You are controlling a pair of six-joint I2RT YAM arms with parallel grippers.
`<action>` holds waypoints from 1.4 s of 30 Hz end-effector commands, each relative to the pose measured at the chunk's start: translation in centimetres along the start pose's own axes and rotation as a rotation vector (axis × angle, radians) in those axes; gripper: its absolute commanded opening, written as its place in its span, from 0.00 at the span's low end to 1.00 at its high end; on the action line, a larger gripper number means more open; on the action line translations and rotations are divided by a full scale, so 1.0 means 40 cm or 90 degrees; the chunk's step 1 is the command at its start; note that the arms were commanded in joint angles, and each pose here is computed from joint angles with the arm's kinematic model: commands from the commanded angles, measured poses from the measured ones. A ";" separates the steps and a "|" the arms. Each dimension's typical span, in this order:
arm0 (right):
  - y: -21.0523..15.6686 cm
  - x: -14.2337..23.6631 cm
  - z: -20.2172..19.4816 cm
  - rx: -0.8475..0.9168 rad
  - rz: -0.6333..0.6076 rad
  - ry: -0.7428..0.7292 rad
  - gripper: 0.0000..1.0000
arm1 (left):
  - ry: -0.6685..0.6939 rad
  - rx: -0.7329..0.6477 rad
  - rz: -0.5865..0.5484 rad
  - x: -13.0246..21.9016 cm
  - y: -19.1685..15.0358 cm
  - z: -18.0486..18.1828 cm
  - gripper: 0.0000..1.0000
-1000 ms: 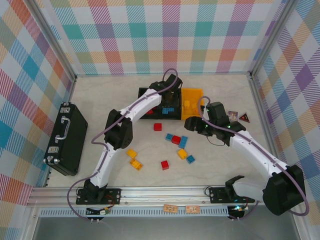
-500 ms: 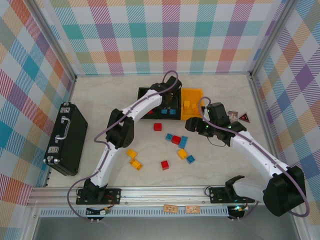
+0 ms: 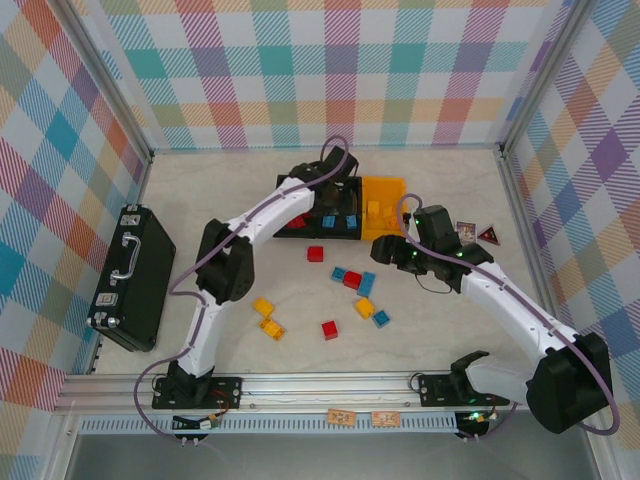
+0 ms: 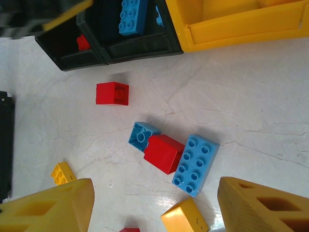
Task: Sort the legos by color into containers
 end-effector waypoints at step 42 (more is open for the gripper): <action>-0.083 -0.126 0.055 0.030 0.091 0.118 0.68 | 0.124 0.009 -0.011 -0.098 -0.255 0.193 0.53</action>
Point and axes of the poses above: each hand's point on the last joint's axis, 136 mm out from that joint toward the fingers, its own x axis back along the fingers, its own z axis along the line the jaws close on, y = z × x, the point moved 3 cm from there along x, back along the fingers, and after that the axes turned 3 degrees about x, right-handed, at the moved point
